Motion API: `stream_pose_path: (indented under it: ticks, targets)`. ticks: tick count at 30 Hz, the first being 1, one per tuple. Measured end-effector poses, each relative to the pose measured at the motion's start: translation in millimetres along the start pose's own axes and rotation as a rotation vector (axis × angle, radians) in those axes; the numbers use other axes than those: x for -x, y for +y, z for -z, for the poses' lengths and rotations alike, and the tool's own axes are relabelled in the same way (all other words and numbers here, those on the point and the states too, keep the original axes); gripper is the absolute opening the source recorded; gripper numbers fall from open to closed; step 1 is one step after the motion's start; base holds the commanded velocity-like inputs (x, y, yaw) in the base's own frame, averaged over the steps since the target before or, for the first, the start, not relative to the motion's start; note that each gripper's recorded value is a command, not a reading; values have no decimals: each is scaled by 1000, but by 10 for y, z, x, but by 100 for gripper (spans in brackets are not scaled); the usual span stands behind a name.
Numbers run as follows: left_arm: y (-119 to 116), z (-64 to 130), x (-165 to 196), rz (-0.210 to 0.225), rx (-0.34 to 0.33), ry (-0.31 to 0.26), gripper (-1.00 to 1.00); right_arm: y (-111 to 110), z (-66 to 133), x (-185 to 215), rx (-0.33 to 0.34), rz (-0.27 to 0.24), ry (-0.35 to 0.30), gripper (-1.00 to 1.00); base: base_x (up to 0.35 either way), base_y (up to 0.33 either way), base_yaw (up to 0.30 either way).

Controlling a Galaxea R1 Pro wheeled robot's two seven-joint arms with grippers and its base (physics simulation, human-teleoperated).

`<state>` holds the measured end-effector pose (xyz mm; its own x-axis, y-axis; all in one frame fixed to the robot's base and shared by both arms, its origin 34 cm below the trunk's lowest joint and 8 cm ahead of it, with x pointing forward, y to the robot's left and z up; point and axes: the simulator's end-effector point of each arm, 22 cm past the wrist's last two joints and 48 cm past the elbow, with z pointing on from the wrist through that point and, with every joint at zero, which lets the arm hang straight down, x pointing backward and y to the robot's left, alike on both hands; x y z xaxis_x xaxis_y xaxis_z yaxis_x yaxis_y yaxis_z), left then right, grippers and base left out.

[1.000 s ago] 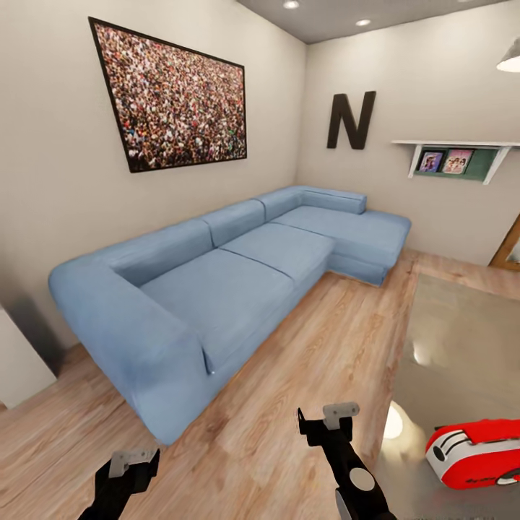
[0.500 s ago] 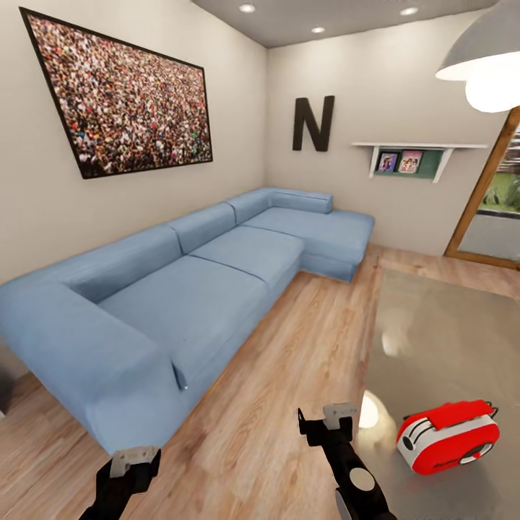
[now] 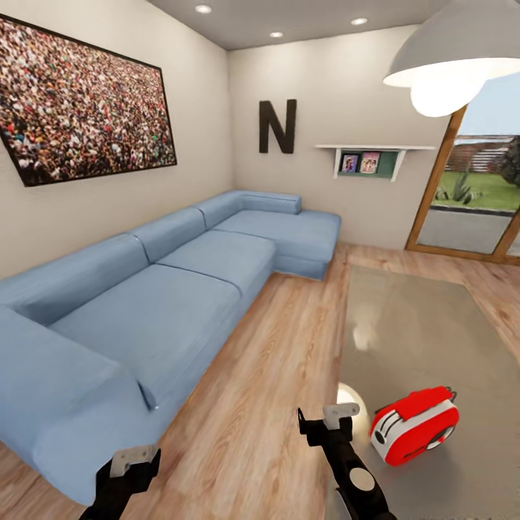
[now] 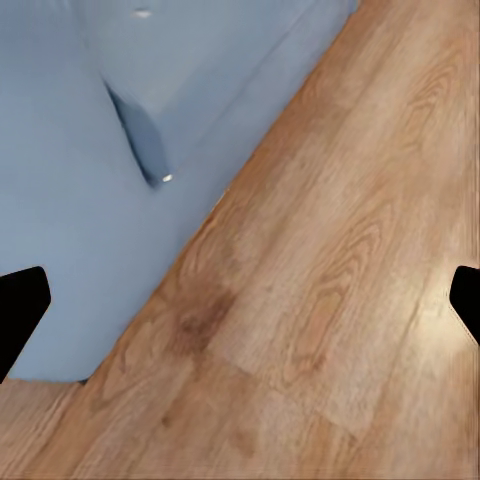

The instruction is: Turn on the radio receiver that's on the table in the living room.

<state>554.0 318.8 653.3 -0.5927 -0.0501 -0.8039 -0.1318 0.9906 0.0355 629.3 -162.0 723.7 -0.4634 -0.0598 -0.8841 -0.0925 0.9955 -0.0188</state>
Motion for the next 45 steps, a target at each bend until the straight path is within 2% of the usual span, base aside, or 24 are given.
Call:
stream_pose_path:
  ticks: [13,45]
  targets:
    - [0,9,39,1,0,-9,100,-1,11,35,0,0,-7,100,80,0,-268]
    - [-2,31,126,3,-1,-29,100,-3,38,123,-1,2,-26,100,2,0,-268]
